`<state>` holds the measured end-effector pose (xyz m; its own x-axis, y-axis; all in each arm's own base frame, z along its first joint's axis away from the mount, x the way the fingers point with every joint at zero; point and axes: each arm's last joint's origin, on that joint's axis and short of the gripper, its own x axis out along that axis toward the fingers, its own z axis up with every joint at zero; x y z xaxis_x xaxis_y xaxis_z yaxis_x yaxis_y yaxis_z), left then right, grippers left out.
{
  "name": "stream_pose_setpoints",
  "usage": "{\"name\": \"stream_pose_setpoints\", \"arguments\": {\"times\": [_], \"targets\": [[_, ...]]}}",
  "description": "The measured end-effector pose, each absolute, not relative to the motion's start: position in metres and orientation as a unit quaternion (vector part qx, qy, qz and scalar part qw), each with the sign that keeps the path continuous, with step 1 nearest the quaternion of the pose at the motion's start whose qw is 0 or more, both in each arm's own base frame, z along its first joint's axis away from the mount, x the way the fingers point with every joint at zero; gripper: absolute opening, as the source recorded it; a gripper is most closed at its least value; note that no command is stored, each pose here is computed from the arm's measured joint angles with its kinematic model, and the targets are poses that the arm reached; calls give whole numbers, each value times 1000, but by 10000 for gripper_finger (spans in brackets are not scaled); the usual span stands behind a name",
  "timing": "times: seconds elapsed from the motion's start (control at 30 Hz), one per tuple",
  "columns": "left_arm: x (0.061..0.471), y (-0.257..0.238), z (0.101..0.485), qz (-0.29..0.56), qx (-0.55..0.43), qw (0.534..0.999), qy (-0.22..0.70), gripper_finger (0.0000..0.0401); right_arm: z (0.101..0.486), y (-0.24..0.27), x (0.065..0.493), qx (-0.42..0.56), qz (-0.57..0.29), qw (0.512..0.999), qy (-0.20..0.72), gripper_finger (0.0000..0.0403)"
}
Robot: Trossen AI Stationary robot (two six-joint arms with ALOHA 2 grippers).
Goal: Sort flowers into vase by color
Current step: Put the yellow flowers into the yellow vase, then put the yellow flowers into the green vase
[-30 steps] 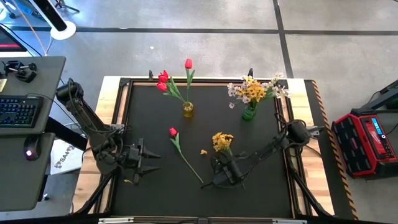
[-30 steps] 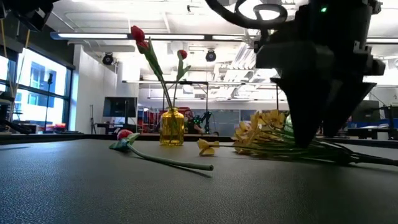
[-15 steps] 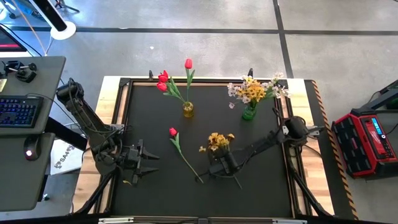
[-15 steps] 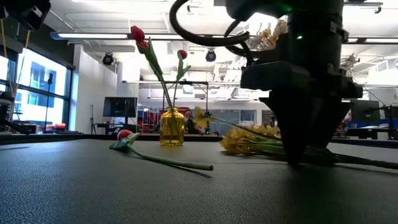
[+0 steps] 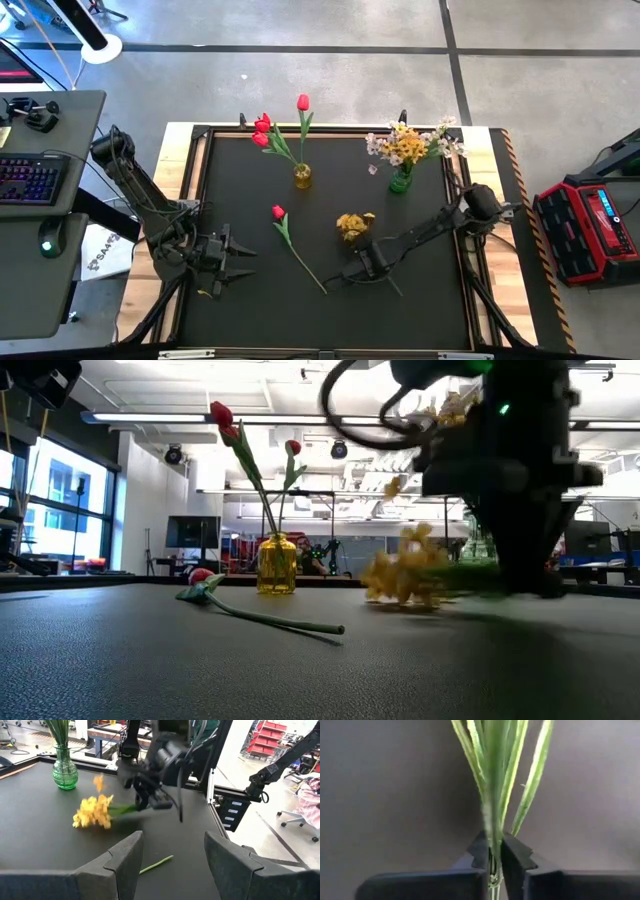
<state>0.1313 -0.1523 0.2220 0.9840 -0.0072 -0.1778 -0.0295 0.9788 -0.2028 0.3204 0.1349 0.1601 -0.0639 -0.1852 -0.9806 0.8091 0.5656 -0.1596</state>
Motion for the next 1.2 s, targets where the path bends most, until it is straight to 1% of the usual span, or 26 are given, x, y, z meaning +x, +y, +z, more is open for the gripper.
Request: {"name": "stream_pose_setpoints", "arguments": {"times": [0.07,0.13,0.23,0.37,0.43,0.5,0.6,0.8,1.03,1.13,1.2], "targets": [[131,-152,222,6,-103,991,89,200,164,135,317,245,-401,638,610,46],[131,-152,222,6,-103,991,89,200,165,136,316,244,-401,638,610,84],[131,-152,222,6,-106,990,89,200,168,135,316,247,-395,641,610,152],[131,-152,222,6,-109,990,89,200,168,134,315,253,-385,626,629,241],[131,-152,222,6,-111,990,89,200,169,134,316,254,-384,624,631,275],[131,-152,222,6,-112,990,89,200,171,135,316,254,-384,624,631,297],[131,-152,222,6,-111,990,89,200,173,135,318,258,-380,627,629,303],[132,-153,221,7,-109,990,91,200,167,124,327,281,-345,631,636,281],[135,-157,213,12,-105,989,102,200,157,97,330,298,-355,608,645,274],[135,-158,211,13,-107,989,106,200,152,91,329,306,-357,598,649,263],[136,-159,210,13,-105,989,107,200,148,90,329,314,-346,600,649,250]]}}
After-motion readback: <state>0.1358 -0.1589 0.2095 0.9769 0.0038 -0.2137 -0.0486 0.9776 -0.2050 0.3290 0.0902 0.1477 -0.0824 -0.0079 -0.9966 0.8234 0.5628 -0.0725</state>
